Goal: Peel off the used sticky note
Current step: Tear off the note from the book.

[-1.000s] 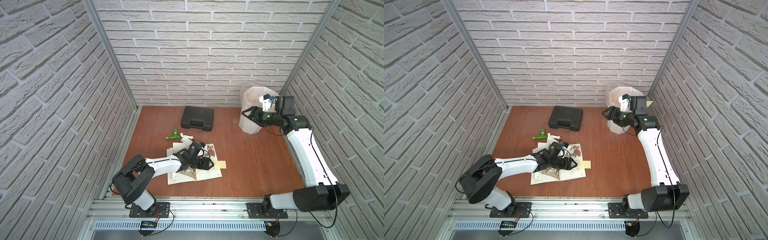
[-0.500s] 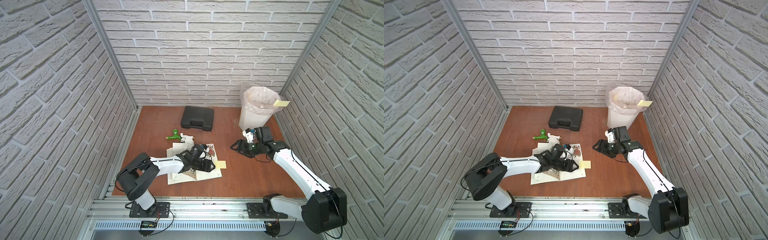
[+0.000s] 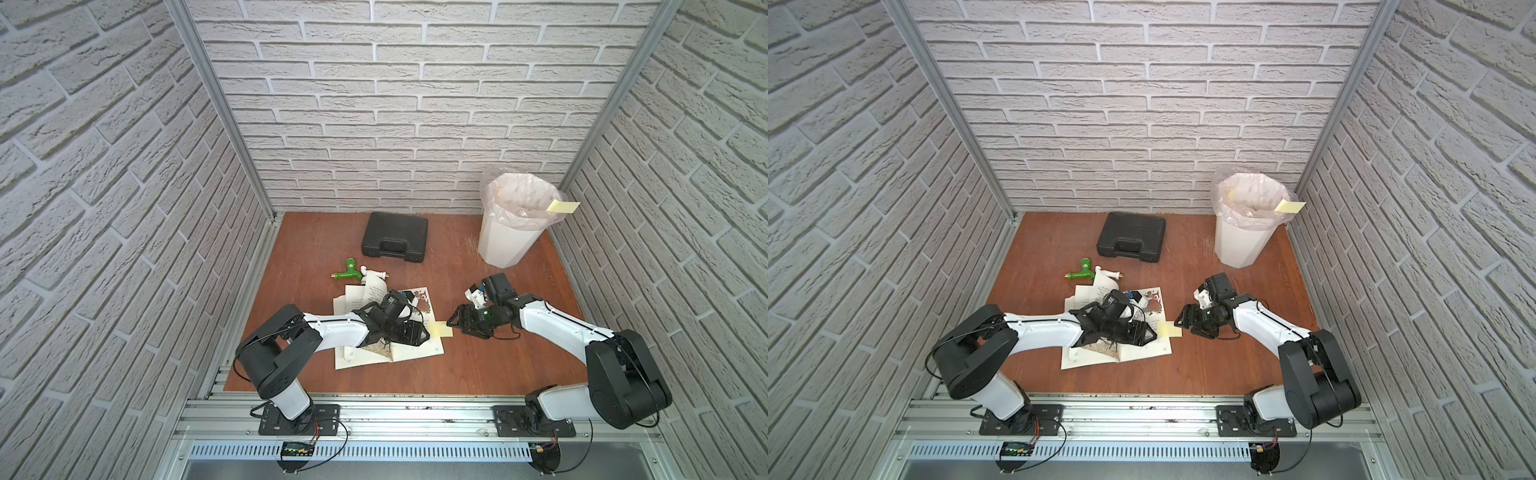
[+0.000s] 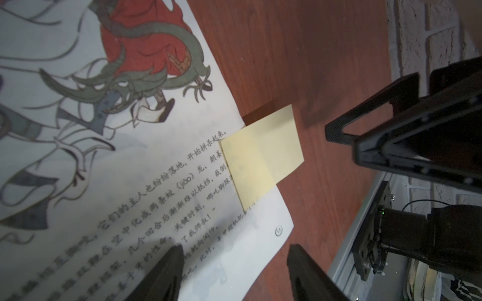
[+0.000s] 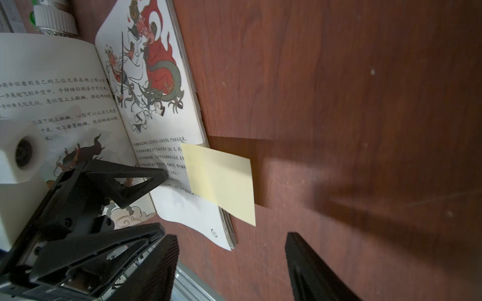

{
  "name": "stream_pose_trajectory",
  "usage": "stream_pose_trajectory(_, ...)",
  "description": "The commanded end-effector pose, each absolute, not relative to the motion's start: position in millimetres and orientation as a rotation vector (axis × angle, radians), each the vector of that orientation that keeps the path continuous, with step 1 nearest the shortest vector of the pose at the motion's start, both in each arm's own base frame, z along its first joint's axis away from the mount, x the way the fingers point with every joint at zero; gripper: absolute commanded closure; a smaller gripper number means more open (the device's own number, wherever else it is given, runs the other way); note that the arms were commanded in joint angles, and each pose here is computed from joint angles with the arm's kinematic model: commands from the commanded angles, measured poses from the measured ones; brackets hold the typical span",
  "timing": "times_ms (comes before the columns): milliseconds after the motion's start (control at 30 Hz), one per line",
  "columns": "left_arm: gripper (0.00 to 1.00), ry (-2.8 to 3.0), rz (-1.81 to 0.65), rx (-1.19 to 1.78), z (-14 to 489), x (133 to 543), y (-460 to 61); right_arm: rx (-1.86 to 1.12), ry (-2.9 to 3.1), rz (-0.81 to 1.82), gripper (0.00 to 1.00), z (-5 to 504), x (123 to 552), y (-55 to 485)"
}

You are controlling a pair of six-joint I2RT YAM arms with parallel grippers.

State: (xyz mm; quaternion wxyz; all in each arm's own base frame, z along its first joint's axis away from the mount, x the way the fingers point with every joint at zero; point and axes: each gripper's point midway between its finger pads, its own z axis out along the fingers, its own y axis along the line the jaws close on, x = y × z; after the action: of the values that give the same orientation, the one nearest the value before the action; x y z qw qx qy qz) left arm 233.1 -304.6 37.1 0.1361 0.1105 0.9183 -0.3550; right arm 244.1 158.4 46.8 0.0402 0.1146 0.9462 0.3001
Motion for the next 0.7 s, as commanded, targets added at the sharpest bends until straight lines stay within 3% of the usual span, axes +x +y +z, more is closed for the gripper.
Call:
stream_pose_trajectory(0, 0.32, 2.666, -1.021, 0.317, 29, 231, -303, 0.326, 2.869, 0.979, 0.31, 42, 248, 169)
stream_pose_trajectory(667, 0.32, 2.679, -1.019, 0.316, 24, 230, -304, 0.387, 2.850, 1.141, 0.55, 32, 249, 189)
